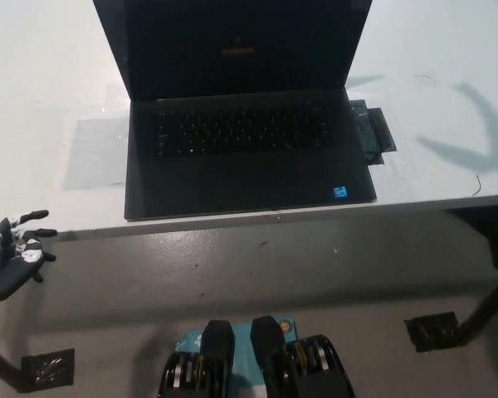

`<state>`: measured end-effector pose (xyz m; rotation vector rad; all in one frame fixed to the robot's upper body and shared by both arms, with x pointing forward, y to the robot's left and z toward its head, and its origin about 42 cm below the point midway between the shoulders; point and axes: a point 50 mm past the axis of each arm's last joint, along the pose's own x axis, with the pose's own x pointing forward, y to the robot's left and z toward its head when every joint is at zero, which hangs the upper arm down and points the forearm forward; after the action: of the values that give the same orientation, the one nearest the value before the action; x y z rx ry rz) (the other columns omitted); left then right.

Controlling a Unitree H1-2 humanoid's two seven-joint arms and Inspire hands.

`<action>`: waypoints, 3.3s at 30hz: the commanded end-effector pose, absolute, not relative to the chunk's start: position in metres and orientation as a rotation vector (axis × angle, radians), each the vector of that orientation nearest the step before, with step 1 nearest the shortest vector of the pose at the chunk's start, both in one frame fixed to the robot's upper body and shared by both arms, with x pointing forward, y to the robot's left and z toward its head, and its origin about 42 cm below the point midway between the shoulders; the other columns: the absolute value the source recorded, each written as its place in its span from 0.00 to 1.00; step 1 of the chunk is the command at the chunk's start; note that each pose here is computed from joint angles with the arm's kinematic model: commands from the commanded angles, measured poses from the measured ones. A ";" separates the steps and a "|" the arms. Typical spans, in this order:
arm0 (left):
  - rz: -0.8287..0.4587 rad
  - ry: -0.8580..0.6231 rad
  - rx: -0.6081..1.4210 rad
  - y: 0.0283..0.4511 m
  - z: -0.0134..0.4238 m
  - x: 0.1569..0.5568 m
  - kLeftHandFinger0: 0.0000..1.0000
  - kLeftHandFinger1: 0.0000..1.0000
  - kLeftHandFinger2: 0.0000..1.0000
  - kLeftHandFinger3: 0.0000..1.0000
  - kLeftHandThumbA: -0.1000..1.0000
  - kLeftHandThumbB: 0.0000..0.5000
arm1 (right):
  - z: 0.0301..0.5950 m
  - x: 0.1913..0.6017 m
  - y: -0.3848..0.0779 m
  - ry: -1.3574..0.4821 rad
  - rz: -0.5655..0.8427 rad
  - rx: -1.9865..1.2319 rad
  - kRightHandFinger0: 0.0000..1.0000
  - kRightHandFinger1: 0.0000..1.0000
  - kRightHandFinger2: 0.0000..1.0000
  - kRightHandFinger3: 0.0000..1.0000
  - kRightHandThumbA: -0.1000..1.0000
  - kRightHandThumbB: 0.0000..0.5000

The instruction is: The robot uses its right hand to push down on the lid of a laptop kept in the middle of the desk to close it

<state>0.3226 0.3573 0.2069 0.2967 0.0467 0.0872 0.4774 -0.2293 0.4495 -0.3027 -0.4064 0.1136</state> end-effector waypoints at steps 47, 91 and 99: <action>0.005 -0.034 0.379 0.354 0.235 0.337 0.32 0.48 0.64 0.77 0.19 0.00 | 0.400 0.565 -0.109 -0.416 0.402 -0.748 1.00 1.00 0.87 0.97 1.00 0.56; 0.025 -0.040 0.391 0.359 0.257 0.347 0.33 0.48 0.62 0.76 0.18 0.02 | 0.263 0.422 -0.183 -0.088 0.266 -0.177 1.00 1.00 0.98 1.00 1.00 0.33; 0.026 -0.067 0.434 0.359 0.268 0.354 0.33 0.49 0.64 0.77 0.16 0.03 | 0.227 0.413 -0.172 0.003 0.241 -0.006 1.00 0.94 0.93 1.00 1.00 0.46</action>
<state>0.3492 0.3510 0.2420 0.3663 -0.0184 0.0042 0.4174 -0.1775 0.2448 -0.1018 -0.0569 0.2547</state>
